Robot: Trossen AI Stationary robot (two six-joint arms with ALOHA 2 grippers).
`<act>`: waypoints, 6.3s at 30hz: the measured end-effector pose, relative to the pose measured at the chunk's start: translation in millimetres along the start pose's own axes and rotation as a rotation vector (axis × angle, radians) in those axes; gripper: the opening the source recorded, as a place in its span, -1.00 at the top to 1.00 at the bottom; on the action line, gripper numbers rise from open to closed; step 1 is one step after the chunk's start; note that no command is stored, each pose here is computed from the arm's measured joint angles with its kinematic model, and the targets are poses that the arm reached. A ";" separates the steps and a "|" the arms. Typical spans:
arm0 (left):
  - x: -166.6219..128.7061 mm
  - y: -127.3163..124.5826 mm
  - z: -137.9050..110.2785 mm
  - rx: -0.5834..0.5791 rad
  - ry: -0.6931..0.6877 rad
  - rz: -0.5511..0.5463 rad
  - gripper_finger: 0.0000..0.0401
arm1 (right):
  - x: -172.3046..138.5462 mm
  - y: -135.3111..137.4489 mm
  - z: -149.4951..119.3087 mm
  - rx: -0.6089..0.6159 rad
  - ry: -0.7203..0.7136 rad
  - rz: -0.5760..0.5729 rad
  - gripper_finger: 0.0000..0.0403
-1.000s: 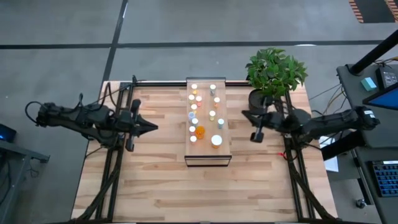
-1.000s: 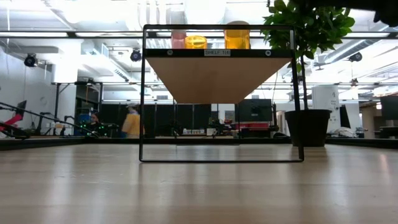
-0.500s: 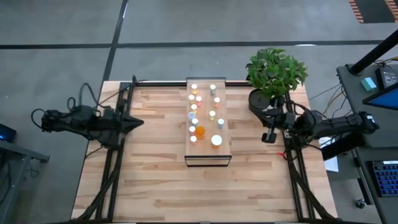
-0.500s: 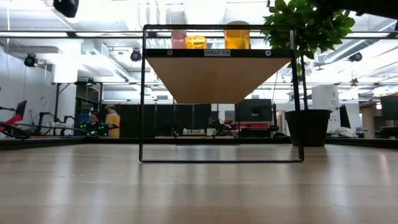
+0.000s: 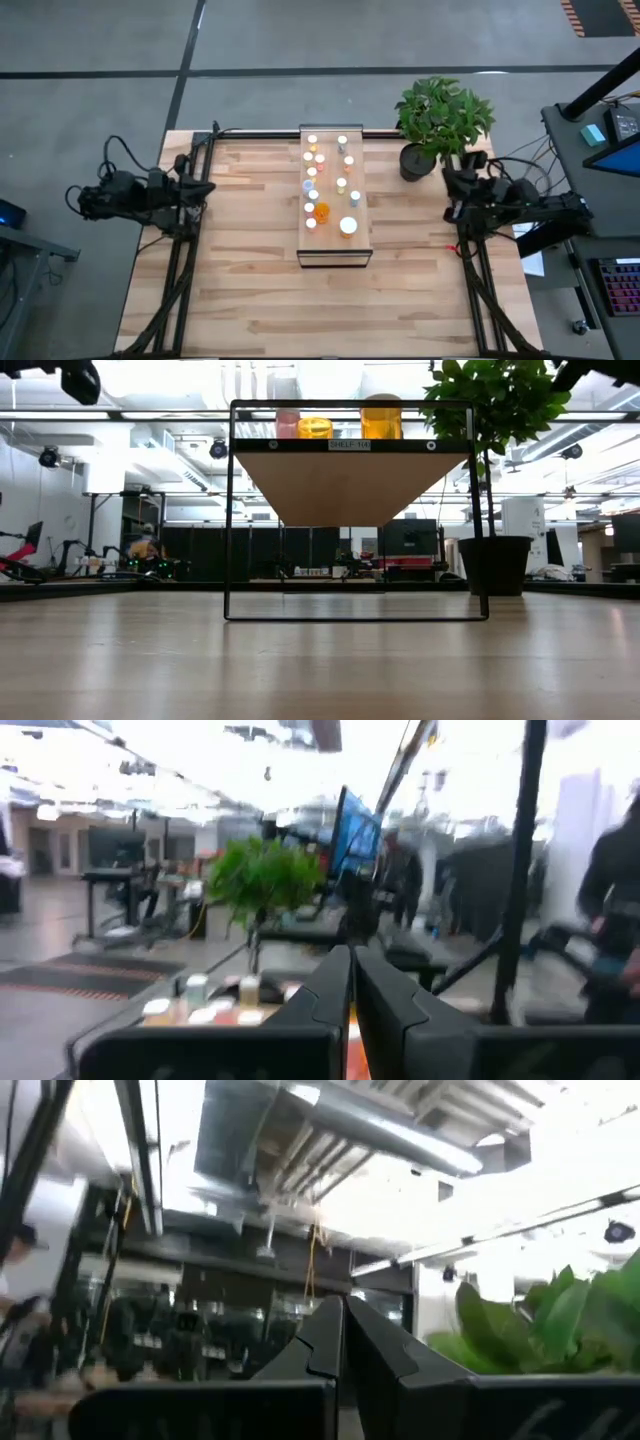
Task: Pick and place medicine bottles onto shelf by color
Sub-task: Return to Home Position
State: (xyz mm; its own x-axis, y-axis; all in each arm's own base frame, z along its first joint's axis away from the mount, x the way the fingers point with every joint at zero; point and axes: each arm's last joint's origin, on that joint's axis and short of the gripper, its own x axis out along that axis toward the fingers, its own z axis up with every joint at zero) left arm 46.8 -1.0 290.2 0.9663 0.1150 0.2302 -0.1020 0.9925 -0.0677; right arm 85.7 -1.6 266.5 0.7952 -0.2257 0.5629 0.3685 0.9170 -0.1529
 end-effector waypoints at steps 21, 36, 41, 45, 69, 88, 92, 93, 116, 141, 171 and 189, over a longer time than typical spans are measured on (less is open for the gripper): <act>14.4 -4.8 -64.6 0.042 0.144 0.038 1.00 | -27.1 15.3 -61.8 0.165 0.458 0.062 0.96; 20.0 -7.5 -119.2 0.042 0.137 0.037 1.00 | -35.8 20.4 -81.0 0.277 0.509 0.039 0.96; 20.0 -7.7 -122.9 0.055 0.132 0.030 1.00 | -35.8 20.6 -81.9 0.273 0.517 0.037 0.96; 20.0 -7.9 -122.3 0.099 0.134 0.021 1.00 | -35.9 20.8 -82.3 0.263 0.520 0.040 0.96; 20.5 -6.1 -128.7 0.041 0.183 0.091 1.00 | -35.9 21.0 -82.9 0.237 0.524 0.047 0.96; 20.7 -6.2 -129.7 0.044 0.189 0.091 1.00 | -35.9 21.1 -83.0 0.237 0.524 0.047 0.96; 20.7 -6.1 -129.6 0.044 0.188 0.091 1.00 | -35.9 21.1 -83.0 0.237 0.524 0.048 0.96; 20.7 -6.1 -129.6 0.044 0.188 0.091 1.00 | -35.9 21.1 -83.1 0.237 0.524 0.047 0.96; 20.8 -6.2 -128.8 0.043 0.186 0.091 1.00 | -35.9 21.1 -83.0 0.237 0.524 0.048 0.96; 20.8 -6.2 -128.6 0.043 0.185 0.091 1.00 | -35.9 21.1 -83.0 0.237 0.524 0.048 0.96; 21.1 -6.3 -129.2 0.045 0.191 0.090 1.00 | -47.5 25.1 -82.3 0.149 0.517 0.346 0.96; 21.2 -6.3 -128.6 0.043 0.186 0.091 1.00 | -46.6 23.7 -82.4 0.144 0.515 0.329 0.96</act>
State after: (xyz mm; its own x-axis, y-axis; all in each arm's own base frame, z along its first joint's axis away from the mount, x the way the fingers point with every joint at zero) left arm 98.3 -10.2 170.7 0.9792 0.1987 0.0419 -0.1972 0.9797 -0.0374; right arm 97.1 3.5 169.7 0.9991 -0.0202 0.0360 0.0244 0.9924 -0.1205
